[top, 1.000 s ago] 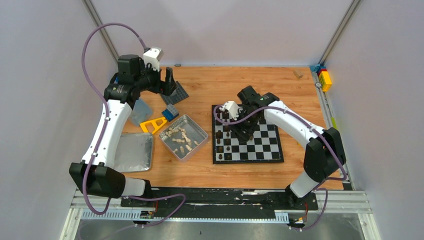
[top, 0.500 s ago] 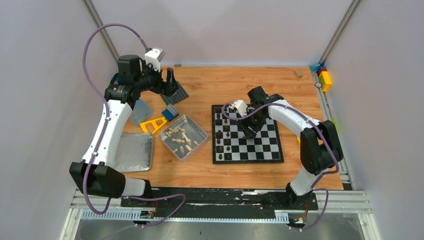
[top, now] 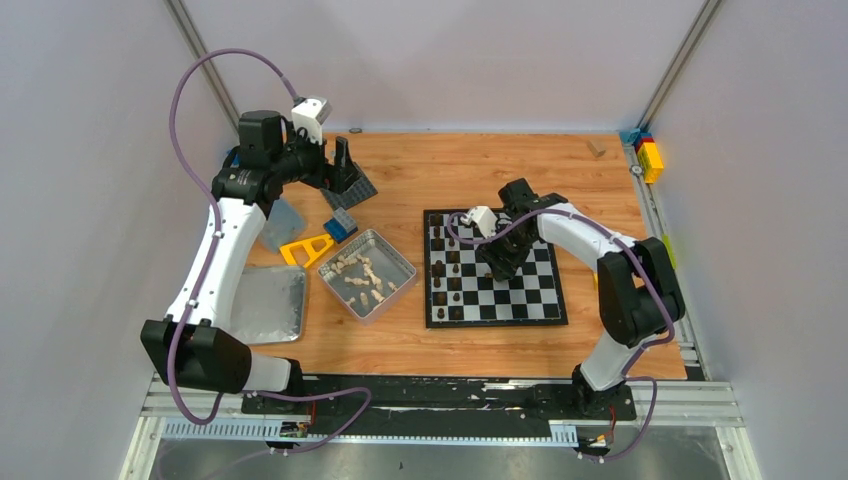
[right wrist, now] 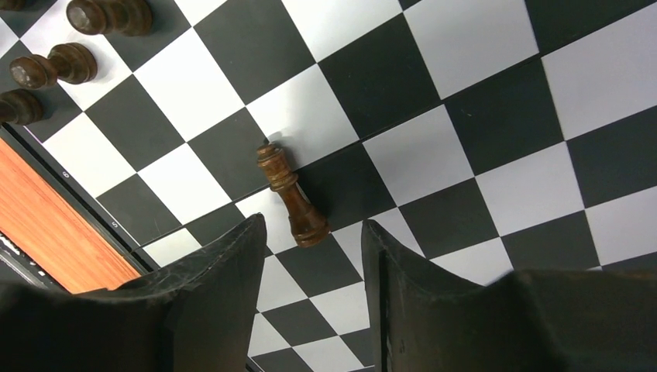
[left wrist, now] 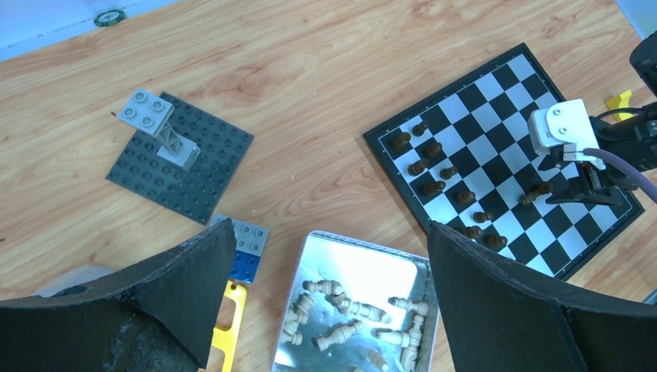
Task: Set up the chess pieces on the board
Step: Pick up the chess piece from the chessboard.
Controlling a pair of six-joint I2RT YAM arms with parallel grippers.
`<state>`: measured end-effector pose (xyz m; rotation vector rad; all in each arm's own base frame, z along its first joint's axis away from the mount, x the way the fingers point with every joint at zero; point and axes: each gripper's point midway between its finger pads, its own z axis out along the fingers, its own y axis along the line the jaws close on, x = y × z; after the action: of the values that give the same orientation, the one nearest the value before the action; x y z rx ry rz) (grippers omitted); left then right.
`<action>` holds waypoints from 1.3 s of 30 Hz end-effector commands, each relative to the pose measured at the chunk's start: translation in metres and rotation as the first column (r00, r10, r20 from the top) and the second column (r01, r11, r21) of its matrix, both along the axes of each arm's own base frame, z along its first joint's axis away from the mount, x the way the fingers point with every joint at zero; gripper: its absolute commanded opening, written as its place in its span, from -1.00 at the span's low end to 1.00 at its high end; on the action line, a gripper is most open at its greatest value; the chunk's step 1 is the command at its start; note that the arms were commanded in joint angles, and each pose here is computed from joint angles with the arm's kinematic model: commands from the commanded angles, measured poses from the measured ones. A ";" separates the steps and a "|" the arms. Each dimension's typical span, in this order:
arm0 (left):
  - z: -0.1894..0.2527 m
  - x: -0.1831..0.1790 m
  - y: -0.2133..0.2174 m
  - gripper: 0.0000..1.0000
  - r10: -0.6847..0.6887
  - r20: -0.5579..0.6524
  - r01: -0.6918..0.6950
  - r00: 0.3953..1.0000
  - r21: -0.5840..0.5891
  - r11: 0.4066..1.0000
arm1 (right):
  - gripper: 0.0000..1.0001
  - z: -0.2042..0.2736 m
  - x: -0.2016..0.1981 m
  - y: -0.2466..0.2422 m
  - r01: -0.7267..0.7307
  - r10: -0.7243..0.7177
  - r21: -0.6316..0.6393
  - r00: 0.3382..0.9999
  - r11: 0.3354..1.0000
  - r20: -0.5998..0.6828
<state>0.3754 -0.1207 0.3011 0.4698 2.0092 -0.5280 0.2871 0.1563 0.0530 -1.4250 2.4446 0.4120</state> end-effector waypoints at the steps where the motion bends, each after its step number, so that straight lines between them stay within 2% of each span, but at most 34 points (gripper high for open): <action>1: 0.004 0.005 0.000 1.00 -0.003 0.022 0.004 1.000 -0.016 1.000 | -0.06 -0.008 0.001 0.005 -0.028 0.028 0.028 1.000 0.999 -0.005; 13: 0.003 0.005 -0.001 1.00 -0.005 0.020 0.005 1.000 -0.017 1.000 | -0.51 -0.014 -0.003 0.006 -0.024 0.025 0.031 0.999 0.999 -0.026; 17: 0.000 0.005 -0.002 1.00 -0.011 0.016 0.011 1.000 -0.018 1.000 | -0.73 -0.009 -0.001 0.007 -0.023 0.023 0.039 1.000 0.999 -0.017; 21: -0.002 0.002 -0.009 1.00 -0.054 0.013 0.055 0.998 -0.039 0.998 | -0.85 0.007 -0.001 0.012 -0.023 0.023 0.069 1.000 0.997 -0.006; 29: -0.014 -0.012 -0.038 1.00 -0.243 -0.042 0.234 0.969 -0.150 0.961 | -0.90 0.074 0.004 0.043 -0.030 0.023 0.249 0.999 0.968 0.030; 34: -0.017 -0.027 -0.062 0.93 -0.365 -0.069 0.338 0.928 -0.250 0.907 | -0.91 0.135 0.009 0.074 -0.068 0.040 0.415 0.996 0.907 0.076; 39: -0.014 -0.043 -0.093 0.78 -0.452 -0.062 0.420 0.890 -0.274 0.865 | -0.92 0.179 0.014 0.097 -0.086 0.039 0.542 0.994 0.836 0.097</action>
<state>0.3494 -0.1833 0.2702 0.6546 2.0058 -0.9851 0.3084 0.2282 0.1820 -1.2771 2.1233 0.7861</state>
